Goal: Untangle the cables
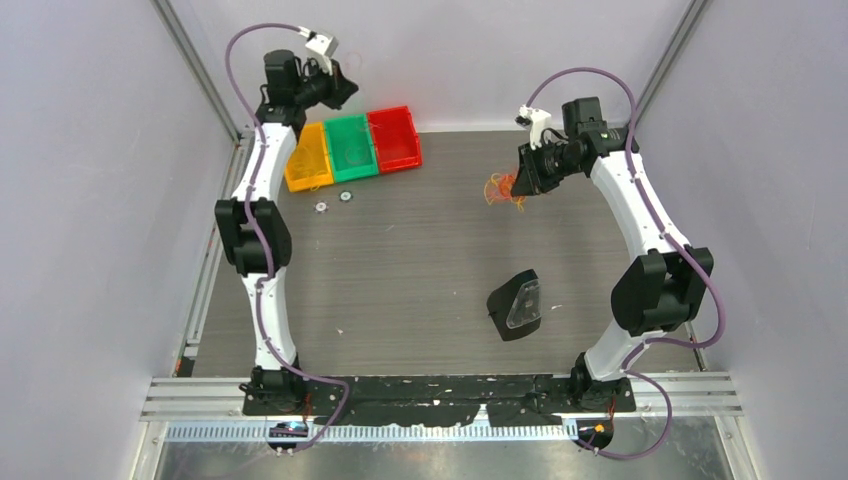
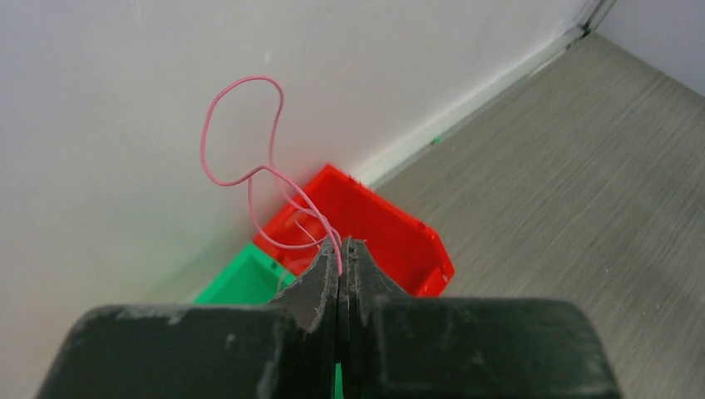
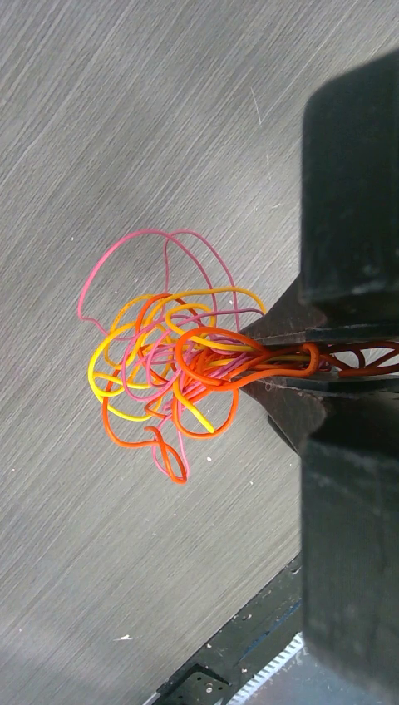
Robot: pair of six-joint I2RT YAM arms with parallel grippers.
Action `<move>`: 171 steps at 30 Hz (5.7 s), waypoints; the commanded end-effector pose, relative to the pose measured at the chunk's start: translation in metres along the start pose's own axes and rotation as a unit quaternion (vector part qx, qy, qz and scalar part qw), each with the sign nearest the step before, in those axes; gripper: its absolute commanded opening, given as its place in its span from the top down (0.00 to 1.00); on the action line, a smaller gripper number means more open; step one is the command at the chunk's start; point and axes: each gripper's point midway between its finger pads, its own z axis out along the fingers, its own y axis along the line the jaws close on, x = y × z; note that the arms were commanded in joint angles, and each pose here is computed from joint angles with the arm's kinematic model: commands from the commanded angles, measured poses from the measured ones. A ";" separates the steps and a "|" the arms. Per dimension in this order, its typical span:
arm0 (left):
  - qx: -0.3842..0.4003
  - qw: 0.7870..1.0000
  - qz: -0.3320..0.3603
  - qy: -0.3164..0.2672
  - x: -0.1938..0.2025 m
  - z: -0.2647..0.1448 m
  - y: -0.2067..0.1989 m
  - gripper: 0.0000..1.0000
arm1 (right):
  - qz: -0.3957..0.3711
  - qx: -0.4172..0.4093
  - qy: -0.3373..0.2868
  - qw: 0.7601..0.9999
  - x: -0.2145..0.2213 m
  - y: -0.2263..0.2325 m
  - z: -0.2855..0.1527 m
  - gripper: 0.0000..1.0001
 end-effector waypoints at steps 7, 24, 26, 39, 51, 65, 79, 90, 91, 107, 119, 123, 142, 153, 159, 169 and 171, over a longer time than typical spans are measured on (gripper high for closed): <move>-0.095 0.977 -0.102 0.159 0.115 -0.032 0.026 1.00 | -0.023 0.005 -0.004 1.000 -0.011 -0.002 -0.003 0.95; -0.060 0.959 -0.071 0.267 0.167 -0.018 0.013 1.00 | -0.014 -0.017 0.024 0.999 -0.012 -0.005 0.006 0.95; -0.070 0.957 -0.076 0.271 0.168 -0.020 0.015 0.99 | -0.012 -0.021 0.021 0.999 -0.012 -0.003 0.005 0.95; -0.091 0.973 -0.051 0.207 0.067 -0.052 0.010 0.24 | -0.017 -0.047 0.012 0.999 -0.016 0.009 0.001 0.94; 0.176 0.983 -0.022 0.052 -0.016 -0.181 -0.173 0.08 | -0.077 -0.170 -0.080 0.979 -0.057 0.096 -0.007 0.94; 0.307 0.950 -0.008 0.057 0.039 -0.188 -0.321 0.36 | -0.179 -0.289 -0.112 0.934 -0.051 0.215 -0.014 0.95; 0.295 0.945 -0.118 0.077 0.054 -0.163 -0.323 0.60 | -0.155 -0.310 -0.117 0.931 -0.037 0.231 -0.009 0.88; 0.242 0.949 -0.166 0.113 0.077 -0.189 -0.291 1.00 | -0.122 -0.244 -0.128 0.953 -0.048 0.184 -0.021 0.85; 0.232 0.951 -0.168 0.119 0.082 -0.192 -0.285 1.00 | -0.117 -0.236 -0.129 0.956 -0.049 0.178 -0.022 0.89; 0.218 0.966 -0.082 0.115 0.086 -0.211 -0.262 0.42 | -0.102 -0.241 -0.132 0.956 -0.045 0.168 -0.034 0.94; 0.293 0.953 0.066 0.045 0.033 -0.200 -0.319 0.21 | -0.130 -0.277 -0.131 0.943 -0.040 0.192 -0.034 0.95; 0.301 0.950 0.078 0.041 0.031 -0.191 -0.331 0.21 | -0.143 -0.281 -0.128 0.940 -0.036 0.202 -0.033 0.95; 0.174 0.983 -0.021 0.050 0.008 -0.209 -0.269 1.00 | -0.001 -0.184 -0.090 0.979 -0.008 0.106 -0.001 0.84; -0.012 0.993 -0.114 0.019 -0.021 -0.246 -0.143 1.00 | 0.082 -0.049 -0.019 0.995 0.049 -0.002 0.025 0.81; -0.078 0.991 -0.106 0.001 -0.035 -0.271 -0.098 1.00 | 0.076 -0.012 0.030 0.997 0.080 -0.031 0.031 0.81; -0.198 0.977 -0.081 -0.021 -0.057 -0.309 -0.037 1.00 | 0.090 0.037 0.079 0.992 0.114 -0.069 0.031 0.72; -0.196 0.977 -0.083 -0.019 -0.058 -0.311 -0.036 1.00 | 0.093 0.039 0.087 0.991 0.120 -0.074 0.030 0.71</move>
